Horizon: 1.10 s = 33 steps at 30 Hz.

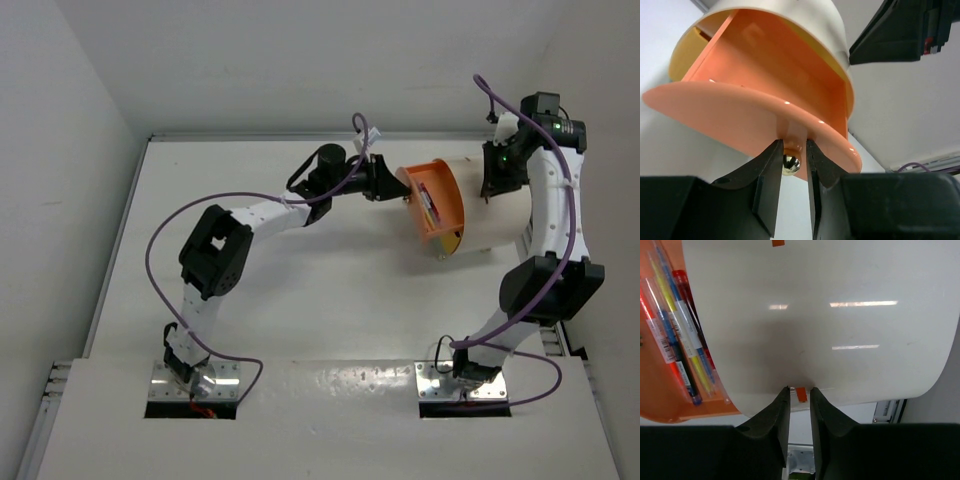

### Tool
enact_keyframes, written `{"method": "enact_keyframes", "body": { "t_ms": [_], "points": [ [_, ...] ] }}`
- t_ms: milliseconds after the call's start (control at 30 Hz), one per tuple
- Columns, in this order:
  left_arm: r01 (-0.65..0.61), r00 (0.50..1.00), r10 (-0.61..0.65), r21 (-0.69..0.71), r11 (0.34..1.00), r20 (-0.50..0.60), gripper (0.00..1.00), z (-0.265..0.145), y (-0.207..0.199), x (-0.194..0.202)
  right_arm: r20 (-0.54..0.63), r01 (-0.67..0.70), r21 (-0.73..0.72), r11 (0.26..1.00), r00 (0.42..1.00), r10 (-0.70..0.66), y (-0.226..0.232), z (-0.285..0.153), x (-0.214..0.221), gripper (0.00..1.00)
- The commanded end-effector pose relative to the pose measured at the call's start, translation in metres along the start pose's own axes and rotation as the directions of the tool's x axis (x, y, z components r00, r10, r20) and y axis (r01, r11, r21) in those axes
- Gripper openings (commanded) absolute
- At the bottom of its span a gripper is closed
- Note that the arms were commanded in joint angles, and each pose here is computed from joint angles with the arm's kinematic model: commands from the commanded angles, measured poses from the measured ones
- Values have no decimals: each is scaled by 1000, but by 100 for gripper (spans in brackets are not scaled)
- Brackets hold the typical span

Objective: Sort the stationery into containers
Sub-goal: Close the drawer in the storage box.

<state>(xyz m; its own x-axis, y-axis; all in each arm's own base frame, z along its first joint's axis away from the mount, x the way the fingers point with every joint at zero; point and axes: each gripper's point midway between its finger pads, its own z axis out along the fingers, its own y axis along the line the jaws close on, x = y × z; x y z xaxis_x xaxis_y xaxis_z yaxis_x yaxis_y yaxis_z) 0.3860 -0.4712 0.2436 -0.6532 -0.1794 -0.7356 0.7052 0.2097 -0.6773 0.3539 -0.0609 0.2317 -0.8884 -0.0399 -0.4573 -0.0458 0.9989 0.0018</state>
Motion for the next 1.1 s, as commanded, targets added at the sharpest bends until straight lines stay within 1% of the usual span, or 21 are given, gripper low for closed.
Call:
{"method": "enact_keyframes", "body": {
  "t_ms": [0, 67, 100, 300, 333, 367, 500, 533, 567, 633, 700, 900, 933, 1067],
  "points": [
    [-38, 998, 33, 101, 994, 54, 31, 14, -30, -17, -71, 19, -69, 997, 997, -23, 13, 17, 14, 22],
    [-24, 999, 19, 110, 994, 43, 31, 20, -26, -11, -89, 25, -88, 996, 996, -33, 18, 20, 18, 21],
    [-24, 999, 18, 128, 992, 46, 31, 24, -33, -11, -94, 33, -93, 995, 995, -42, 19, 21, 19, 21],
    [-15, 999, 9, 170, 985, 40, 32, 43, -35, 0, -121, 54, -128, 990, 990, -69, 27, 27, 26, 20],
    [-24, 999, 15, 180, 983, 47, 32, 46, -38, -2, -124, 56, -135, 989, 990, -73, 29, 27, 26, 20],
    [-15, 999, 8, 182, 983, 37, 33, 50, -35, 4, -126, 60, -140, 988, 989, -77, 30, 28, 27, 20],
    [-22, 999, 16, 203, 979, 33, 39, 62, -35, 8, -135, 62, -154, 986, 987, -84, 33, 30, 28, 20],
    [-14, 1000, 9, 198, 980, 25, 40, 66, -28, 14, -136, 62, -155, 986, 987, -83, 33, 31, 28, 20],
    [-19, 999, 13, 210, 977, 29, 40, 69, -32, 12, -138, 61, -158, 986, 987, -83, 33, 32, 28, 20],
    [-10, 1000, 6, 209, 978, 18, 41, 75, -26, 20, -140, 65, -159, 985, 986, -87, 33, 32, 29, 20],
    [-20, 1000, 15, 220, 975, 22, 41, 79, -29, 19, -140, 70, -162, 984, 986, -93, 33, 34, 29, 19],
    [-16, 1000, 19, 232, 973, -10, 43, 88, -23, 38, -152, 68, -178, 982, 984, -96, 35, 37, 32, 19],
    [-18, 1000, 22, 234, 972, -11, 45, 89, -24, 39, -152, 67, -184, 981, 984, -96, 36, 37, 32, 19],
    [-28, 999, 33, 235, 972, -21, 60, 94, -20, 47, -153, 75, -191, 979, 983, -106, 37, 38, 33, 19]
  ]
}}
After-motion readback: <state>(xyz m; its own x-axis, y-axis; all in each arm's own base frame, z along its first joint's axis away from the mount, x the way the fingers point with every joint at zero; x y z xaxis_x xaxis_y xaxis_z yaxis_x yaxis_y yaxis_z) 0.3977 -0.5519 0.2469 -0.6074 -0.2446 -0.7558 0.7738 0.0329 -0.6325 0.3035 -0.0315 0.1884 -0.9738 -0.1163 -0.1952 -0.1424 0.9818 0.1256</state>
